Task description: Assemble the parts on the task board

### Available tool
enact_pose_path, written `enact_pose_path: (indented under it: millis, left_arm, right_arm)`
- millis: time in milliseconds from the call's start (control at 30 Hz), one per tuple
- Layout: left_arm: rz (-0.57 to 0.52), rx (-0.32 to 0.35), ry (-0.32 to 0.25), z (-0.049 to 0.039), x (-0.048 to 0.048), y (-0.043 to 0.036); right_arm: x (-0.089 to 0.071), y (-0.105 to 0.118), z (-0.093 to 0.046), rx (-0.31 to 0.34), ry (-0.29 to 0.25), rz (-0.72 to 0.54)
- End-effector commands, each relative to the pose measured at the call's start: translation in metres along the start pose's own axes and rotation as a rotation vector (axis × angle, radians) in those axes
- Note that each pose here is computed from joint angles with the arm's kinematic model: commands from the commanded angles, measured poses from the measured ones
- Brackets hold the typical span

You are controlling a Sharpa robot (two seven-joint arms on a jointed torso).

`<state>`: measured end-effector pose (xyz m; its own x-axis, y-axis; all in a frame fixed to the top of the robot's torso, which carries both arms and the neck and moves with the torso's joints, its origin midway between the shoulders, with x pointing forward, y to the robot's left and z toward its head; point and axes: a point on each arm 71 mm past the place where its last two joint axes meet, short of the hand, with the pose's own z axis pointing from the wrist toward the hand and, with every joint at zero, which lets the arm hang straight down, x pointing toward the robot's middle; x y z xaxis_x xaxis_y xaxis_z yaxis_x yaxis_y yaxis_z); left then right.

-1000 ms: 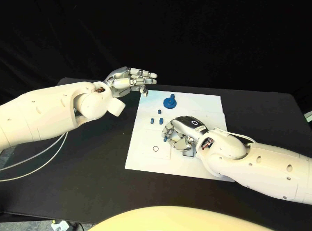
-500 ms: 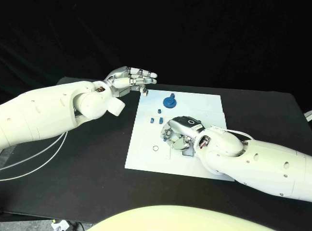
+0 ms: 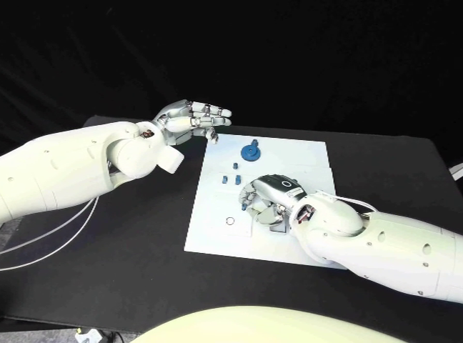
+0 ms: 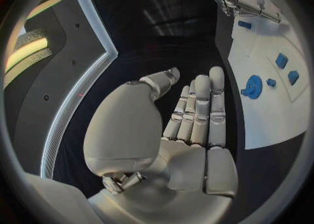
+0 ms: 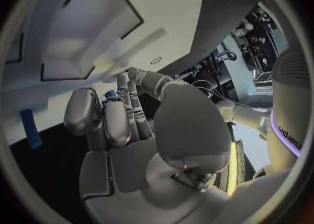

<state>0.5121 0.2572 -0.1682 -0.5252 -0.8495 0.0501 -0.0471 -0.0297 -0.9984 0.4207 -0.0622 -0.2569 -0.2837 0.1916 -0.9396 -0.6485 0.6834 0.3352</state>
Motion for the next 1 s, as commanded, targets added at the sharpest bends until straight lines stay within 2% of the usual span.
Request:
enact_pose_path:
  millis: [33, 333, 700, 833, 1000]
  left_arm:
    - [-0.002, 0.001, 0.004, 0.0000, 0.0001, -0.0004]
    - [0.000, -0.002, -0.002, -0.0018, -0.0032, -0.0001]
    - [0.000, -0.004, -0.004, -0.0034, -0.0040, -0.0002]
    - [-0.001, -0.004, -0.001, -0.0032, -0.0033, -0.0002]
    - [-0.001, -0.004, 0.000, -0.0032, -0.0029, -0.0002]
  right_arm:
    - [-0.003, 0.001, -0.004, -0.008, -0.025, 0.010]
    - [-0.022, -0.006, -0.023, 0.010, -0.067, 0.045]
    - [-0.076, -0.054, -0.050, 0.127, -0.106, 0.055]
    - [-0.089, -0.074, -0.055, 0.171, -0.090, 0.021]
    - [-0.092, -0.088, -0.056, 0.205, -0.054, -0.009]
